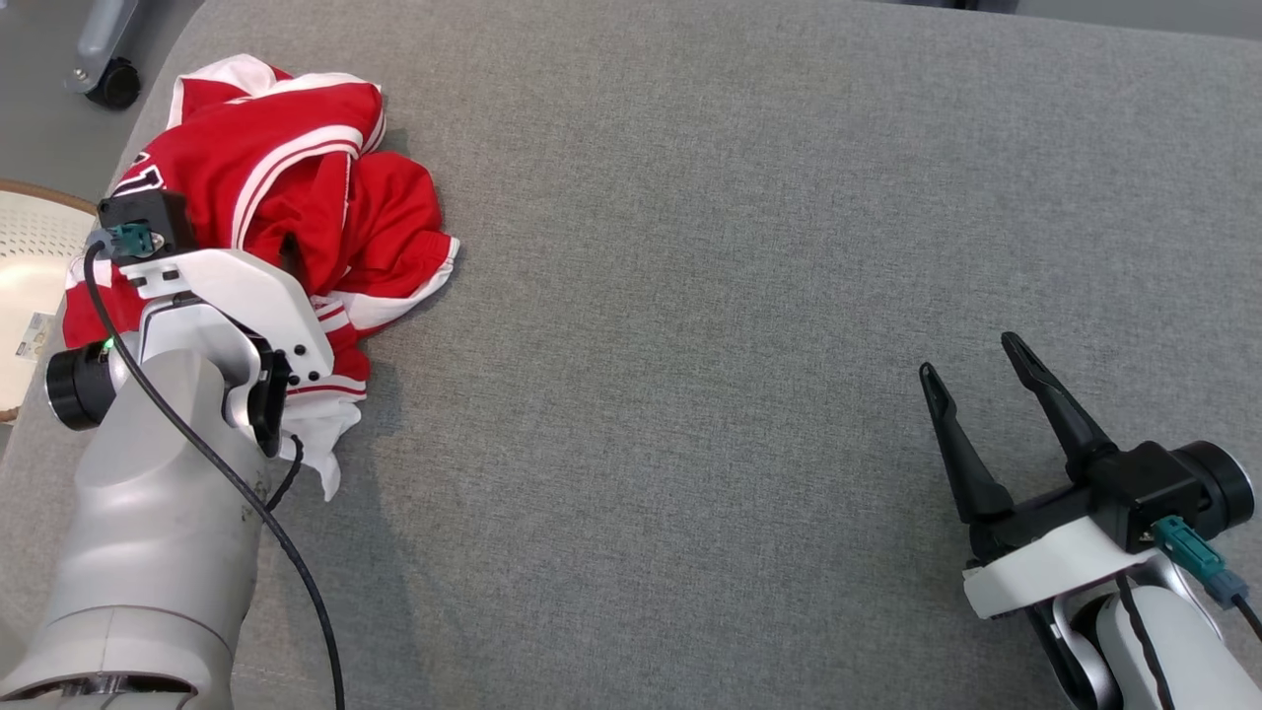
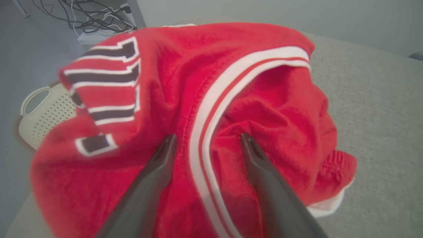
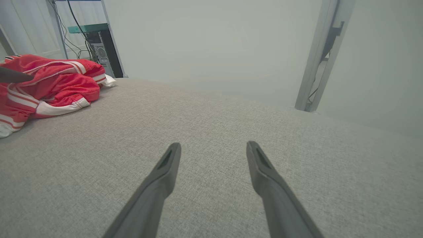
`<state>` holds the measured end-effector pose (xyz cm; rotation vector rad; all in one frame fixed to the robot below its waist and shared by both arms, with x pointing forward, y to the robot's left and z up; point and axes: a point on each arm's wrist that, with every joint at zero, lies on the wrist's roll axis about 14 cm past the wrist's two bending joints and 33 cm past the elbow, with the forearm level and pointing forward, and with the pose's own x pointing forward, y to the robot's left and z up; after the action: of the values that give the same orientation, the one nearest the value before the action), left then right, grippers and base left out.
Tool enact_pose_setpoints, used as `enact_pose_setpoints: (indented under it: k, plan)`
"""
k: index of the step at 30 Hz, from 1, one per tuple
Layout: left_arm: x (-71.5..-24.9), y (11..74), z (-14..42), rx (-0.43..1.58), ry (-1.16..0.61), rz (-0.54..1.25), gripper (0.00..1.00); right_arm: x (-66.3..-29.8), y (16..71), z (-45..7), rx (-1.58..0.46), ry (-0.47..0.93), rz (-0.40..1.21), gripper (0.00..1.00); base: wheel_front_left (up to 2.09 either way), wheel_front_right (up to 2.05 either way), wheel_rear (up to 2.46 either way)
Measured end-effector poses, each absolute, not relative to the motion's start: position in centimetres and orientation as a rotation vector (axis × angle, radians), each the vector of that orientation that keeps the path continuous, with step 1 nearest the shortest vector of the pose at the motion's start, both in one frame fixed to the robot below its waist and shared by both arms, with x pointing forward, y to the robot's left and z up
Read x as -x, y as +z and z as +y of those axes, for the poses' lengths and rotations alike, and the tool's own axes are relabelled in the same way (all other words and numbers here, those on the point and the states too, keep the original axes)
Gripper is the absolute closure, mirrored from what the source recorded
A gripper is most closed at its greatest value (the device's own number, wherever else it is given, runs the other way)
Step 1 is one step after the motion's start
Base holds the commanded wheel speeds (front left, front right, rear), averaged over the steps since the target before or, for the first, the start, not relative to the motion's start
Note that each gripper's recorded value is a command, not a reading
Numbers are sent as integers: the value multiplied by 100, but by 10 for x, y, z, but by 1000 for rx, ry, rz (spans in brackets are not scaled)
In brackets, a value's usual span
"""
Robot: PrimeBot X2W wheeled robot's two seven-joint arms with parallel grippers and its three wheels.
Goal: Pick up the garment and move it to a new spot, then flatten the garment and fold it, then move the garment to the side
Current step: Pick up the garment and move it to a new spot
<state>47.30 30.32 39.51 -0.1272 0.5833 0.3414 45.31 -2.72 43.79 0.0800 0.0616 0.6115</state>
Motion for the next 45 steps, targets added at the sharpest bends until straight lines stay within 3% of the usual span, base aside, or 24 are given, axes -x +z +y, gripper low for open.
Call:
enact_pose_setpoints:
  k: [12,27,36,45]
  plan:
    - [-485,432,307,112,315,351,100,-451,448,-29,-85,593,45,0,0,0,0]
    - [-504,555,302,63,223,-18,100,-430,481,-28,-111,555,-12,0,0,0,0]
    - [-518,644,248,28,56,-238,100,-416,502,-48,-121,475,-56,0,0,0,0]
    - [-519,692,164,11,-152,-333,100,-402,514,-88,-125,349,-87,0,0,0,0]
